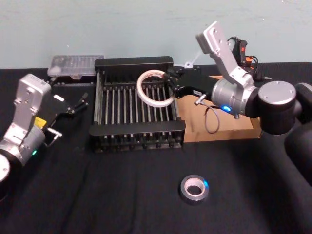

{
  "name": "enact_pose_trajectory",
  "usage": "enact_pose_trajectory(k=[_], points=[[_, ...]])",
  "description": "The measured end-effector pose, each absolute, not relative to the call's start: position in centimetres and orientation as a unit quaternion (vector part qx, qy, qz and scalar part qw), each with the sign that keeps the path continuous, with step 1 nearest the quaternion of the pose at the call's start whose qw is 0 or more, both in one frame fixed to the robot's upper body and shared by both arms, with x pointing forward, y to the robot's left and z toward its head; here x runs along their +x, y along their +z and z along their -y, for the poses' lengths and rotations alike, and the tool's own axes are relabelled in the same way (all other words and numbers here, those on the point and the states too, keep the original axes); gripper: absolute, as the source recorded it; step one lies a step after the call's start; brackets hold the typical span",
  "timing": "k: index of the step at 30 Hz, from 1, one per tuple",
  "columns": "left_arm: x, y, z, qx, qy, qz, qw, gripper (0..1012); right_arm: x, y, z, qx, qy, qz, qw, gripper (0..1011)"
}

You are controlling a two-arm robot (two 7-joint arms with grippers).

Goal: Pick up the white tape and place it into the black box , Pick up the silver tape and place it into the brown box.

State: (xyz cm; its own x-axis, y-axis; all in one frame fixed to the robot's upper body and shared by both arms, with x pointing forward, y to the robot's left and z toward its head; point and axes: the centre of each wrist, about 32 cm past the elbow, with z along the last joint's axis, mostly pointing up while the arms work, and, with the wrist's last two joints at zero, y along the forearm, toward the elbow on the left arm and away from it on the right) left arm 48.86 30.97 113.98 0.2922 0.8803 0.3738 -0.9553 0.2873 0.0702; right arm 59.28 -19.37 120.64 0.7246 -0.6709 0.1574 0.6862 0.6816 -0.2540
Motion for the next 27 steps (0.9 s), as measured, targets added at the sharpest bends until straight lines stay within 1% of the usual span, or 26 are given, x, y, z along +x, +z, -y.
enact_pose_trajectory(k=[8,23,25,26,27], points=[[48.9,114.0,-31.0,0.142,0.58,0.132,0.791,1001,60.0,120.4,18.2,-0.15,-0.358,0.024,0.921,91],[48.9,114.0,-31.0,0.141,0.58,0.132,0.791,1001,60.0,120.4,18.2,-0.15,-0.358,0.024,0.921,91],[48.9,114.0,-31.0,0.141,0.58,0.132,0.791,1002,60.0,120.4,18.2,-0.15,-0.358,0.024,0.921,106],[48.9,114.0,-31.0,0.141,0.58,0.132,0.791,1001,60.0,120.4,18.2,-0.15,-0.358,0.024,0.921,150],[48.9,114.0,-31.0,0.142,0.58,0.132,0.791,1001,60.0,120.4,18.2,-0.15,-0.358,0.024,0.921,171]])
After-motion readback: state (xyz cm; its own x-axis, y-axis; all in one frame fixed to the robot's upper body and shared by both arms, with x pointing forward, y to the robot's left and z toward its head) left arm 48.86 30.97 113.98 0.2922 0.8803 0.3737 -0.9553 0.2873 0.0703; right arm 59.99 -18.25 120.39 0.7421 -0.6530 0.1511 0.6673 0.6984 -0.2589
